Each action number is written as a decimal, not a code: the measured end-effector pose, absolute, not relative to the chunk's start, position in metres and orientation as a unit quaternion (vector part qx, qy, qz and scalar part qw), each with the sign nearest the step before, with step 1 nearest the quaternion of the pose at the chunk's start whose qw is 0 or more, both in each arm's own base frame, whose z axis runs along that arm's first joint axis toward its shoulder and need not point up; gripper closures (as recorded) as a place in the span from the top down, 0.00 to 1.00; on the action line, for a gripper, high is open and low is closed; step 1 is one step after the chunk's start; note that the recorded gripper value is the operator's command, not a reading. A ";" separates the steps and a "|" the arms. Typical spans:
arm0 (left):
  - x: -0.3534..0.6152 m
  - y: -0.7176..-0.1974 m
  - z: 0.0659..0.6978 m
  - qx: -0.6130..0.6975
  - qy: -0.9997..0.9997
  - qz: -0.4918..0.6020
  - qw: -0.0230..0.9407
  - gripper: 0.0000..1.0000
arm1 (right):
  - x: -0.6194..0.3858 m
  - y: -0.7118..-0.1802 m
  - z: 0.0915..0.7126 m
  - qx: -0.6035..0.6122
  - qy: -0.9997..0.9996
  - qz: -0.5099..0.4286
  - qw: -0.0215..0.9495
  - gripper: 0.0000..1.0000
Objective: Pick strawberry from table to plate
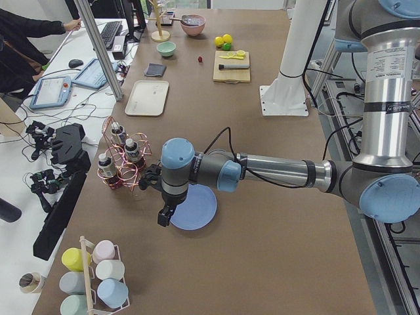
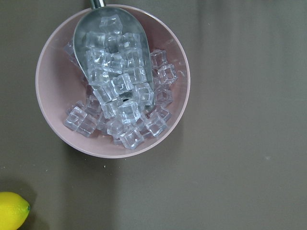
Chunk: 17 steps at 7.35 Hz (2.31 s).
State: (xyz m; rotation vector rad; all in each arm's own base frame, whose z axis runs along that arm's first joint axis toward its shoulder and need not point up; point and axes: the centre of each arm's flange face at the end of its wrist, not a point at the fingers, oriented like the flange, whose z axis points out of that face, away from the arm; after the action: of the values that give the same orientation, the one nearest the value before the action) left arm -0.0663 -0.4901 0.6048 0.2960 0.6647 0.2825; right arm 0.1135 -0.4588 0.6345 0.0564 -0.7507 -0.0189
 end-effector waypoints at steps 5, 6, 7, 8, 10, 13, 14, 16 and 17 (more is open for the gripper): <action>-0.061 -0.488 0.607 0.140 0.358 0.137 0.913 0.98 | 0.113 -0.460 0.630 0.031 -0.367 -0.009 0.930 1.00; -0.061 -0.489 0.608 0.139 0.355 0.135 0.915 0.98 | 0.113 -0.462 0.627 0.034 -0.367 -0.010 0.929 1.00; -0.060 -0.490 0.609 0.136 0.354 0.128 0.916 0.98 | 0.112 -0.465 0.623 0.036 -0.370 -0.008 0.928 1.00; -0.060 -0.491 0.611 0.133 0.356 0.113 0.918 0.98 | 0.107 -0.469 0.615 0.035 -0.376 0.000 0.926 1.00; -0.048 -0.499 0.642 0.144 0.365 0.082 0.916 0.98 | 0.081 -0.479 0.589 0.030 -0.381 0.015 0.924 1.00; 0.000 -0.503 0.694 0.150 0.384 0.076 0.908 0.98 | 0.015 -0.494 0.555 0.037 -0.394 0.050 0.917 1.00; 0.013 -0.500 0.708 0.147 0.391 0.080 0.905 0.98 | -0.010 -0.498 0.546 0.040 -0.402 0.063 0.913 1.00; 0.035 -0.491 0.727 0.140 0.411 0.081 0.897 0.98 | -0.055 -0.503 0.527 0.041 -0.415 0.083 0.905 1.00; 0.043 -0.487 0.734 0.137 0.416 0.080 0.895 0.98 | -0.072 -0.506 0.519 0.040 -0.416 0.089 0.904 1.00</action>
State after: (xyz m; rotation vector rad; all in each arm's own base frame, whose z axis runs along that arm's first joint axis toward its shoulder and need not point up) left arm 0.0427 -0.4869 0.7342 0.2841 0.8632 0.1665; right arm -0.0715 -0.5060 0.5190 0.0828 -0.8598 0.1848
